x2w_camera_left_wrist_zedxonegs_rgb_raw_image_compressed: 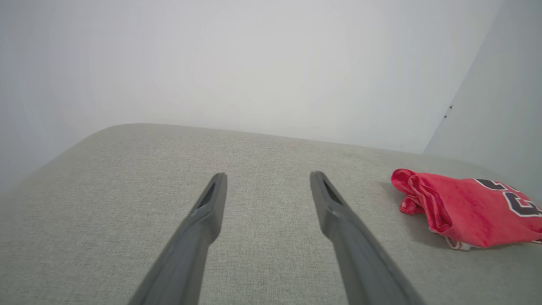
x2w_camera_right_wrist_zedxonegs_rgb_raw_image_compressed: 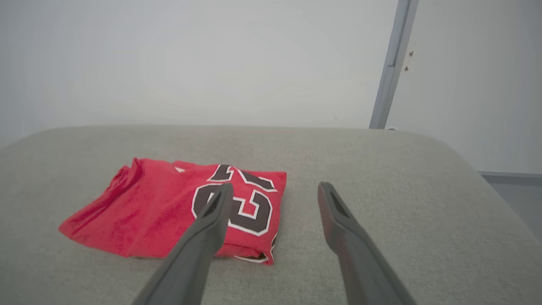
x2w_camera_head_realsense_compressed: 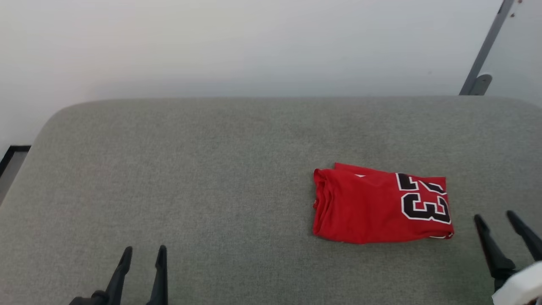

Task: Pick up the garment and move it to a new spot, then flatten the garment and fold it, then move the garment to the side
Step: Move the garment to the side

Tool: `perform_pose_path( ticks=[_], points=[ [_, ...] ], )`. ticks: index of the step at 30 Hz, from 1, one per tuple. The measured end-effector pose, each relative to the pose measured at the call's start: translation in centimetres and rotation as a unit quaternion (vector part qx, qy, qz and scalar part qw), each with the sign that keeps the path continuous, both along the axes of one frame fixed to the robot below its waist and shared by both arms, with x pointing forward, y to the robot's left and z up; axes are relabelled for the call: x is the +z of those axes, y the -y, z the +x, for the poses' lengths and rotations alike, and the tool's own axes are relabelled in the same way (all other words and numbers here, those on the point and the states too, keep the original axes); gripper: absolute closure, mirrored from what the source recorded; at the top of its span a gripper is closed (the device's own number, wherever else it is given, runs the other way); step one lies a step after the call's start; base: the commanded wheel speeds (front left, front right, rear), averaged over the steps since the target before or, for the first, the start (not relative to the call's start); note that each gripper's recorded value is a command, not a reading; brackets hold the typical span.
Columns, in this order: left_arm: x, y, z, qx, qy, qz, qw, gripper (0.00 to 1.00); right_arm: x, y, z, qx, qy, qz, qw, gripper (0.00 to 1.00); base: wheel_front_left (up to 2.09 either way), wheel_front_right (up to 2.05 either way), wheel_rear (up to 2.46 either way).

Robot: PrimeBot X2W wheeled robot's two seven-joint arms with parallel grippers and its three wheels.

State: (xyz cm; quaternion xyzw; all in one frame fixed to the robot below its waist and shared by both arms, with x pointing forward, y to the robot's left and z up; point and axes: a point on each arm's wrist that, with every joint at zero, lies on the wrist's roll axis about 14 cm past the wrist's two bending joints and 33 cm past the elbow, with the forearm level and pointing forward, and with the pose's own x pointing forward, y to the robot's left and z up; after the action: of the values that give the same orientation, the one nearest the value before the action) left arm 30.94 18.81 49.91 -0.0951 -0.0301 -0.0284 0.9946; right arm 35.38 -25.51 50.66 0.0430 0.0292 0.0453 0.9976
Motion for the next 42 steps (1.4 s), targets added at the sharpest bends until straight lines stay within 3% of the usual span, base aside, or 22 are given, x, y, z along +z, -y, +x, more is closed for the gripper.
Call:
perform_pose_path(
  ticks=[4,10,21,24,33,34,36,37,42],
  points=[
    [-0.3,0.4,0.8,-0.003,-0.005,-0.005,1.0,0.0,-2.5,-0.7,1.0,0.04,-0.096,-0.043,0.994,0.0,0.0,0.0,0.0],
    [-0.1,2.7,4.0,-0.034,-0.002,-0.016,0.999,0.0,-3.8,-0.2,4.4,0.079,-0.201,-0.097,0.972,0.0,0.0,0.0,0.0],
    [-1.4,3.6,8.2,-0.049,-0.015,-0.015,0.999,0.0,-8.6,-1.1,7.4,0.122,-0.392,-0.063,0.91,0.0,0.0,0.0,0.0],
    [-1.9,3.6,8.8,-0.048,-0.022,-0.015,0.998,0.0,-10.6,-1.4,7.0,0.132,-0.439,-0.067,0.886,0.0,0.0,0.0,0.0],
    [-4.0,3.4,10.0,-0.044,-0.048,-0.015,0.998,0.0,-14.2,-2.2,8.7,0.147,-0.485,-0.071,0.859,0.0,0.0,0.0,0.0],
    [-4.1,3.4,10.0,-0.043,-0.05,-0.016,0.998,0.0,-14.4,-2.2,8.8,0.148,-0.489,-0.074,0.856,0.43,0.0,0.0,0.0],
    [-4.3,3.4,10.1,-0.042,-0.052,-0.016,0.998,0.0,-14.6,-2.3,8.9,0.152,-0.492,-0.073,0.854,0.86,0.0,0.0,0.0],
    [-4.3,3.4,10.2,-0.043,-0.052,-0.016,0.998,0.0,-14.6,-2.4,9.0,0.152,-0.492,-0.07,0.854,1.0,0.0,0.0,0.0],
    [-4.5,4.1,10.5,-0.054,-0.052,-0.016,0.997,0.0,-14.4,-2.5,9.1,0.149,-0.483,-0.05,0.862,1.0,0.0,0.0,0.0]
  ],
)
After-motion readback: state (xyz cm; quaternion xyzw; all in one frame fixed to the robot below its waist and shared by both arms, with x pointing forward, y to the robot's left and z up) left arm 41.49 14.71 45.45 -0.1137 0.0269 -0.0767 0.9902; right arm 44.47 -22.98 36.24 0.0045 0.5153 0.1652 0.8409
